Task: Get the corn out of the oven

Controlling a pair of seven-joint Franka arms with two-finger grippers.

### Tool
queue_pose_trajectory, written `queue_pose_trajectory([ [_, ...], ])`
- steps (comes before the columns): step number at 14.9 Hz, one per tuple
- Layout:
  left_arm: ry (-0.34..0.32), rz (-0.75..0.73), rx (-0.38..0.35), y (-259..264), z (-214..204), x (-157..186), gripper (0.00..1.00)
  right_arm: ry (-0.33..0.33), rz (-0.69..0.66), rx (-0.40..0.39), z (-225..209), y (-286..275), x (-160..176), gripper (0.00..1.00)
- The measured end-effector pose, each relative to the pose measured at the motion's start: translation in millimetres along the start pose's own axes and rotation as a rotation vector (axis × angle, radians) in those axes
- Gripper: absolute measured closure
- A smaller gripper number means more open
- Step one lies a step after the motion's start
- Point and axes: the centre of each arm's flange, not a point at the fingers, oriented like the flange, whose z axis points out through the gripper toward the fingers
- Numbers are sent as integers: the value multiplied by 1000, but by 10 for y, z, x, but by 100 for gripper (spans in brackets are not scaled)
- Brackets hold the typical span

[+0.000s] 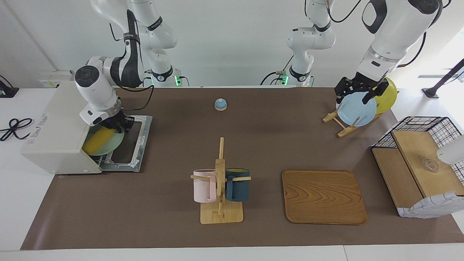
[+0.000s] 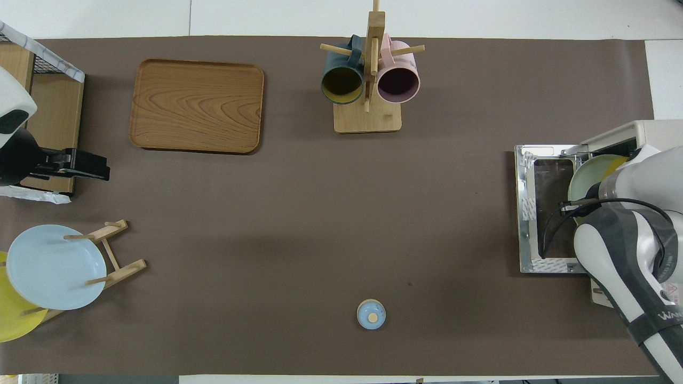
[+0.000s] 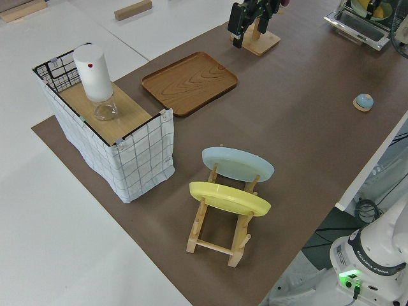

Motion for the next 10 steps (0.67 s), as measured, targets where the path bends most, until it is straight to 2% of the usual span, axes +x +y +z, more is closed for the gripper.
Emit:
queue_pose_trajectory([
  [5, 0, 0, 0, 0, 3, -2, 0, -18, -58, -31, -29, -190, 13, 96],
  [10, 0, 0, 0, 2, 4, -2, 0, -59, -117, -51, -428, -739, 87, 97],
])
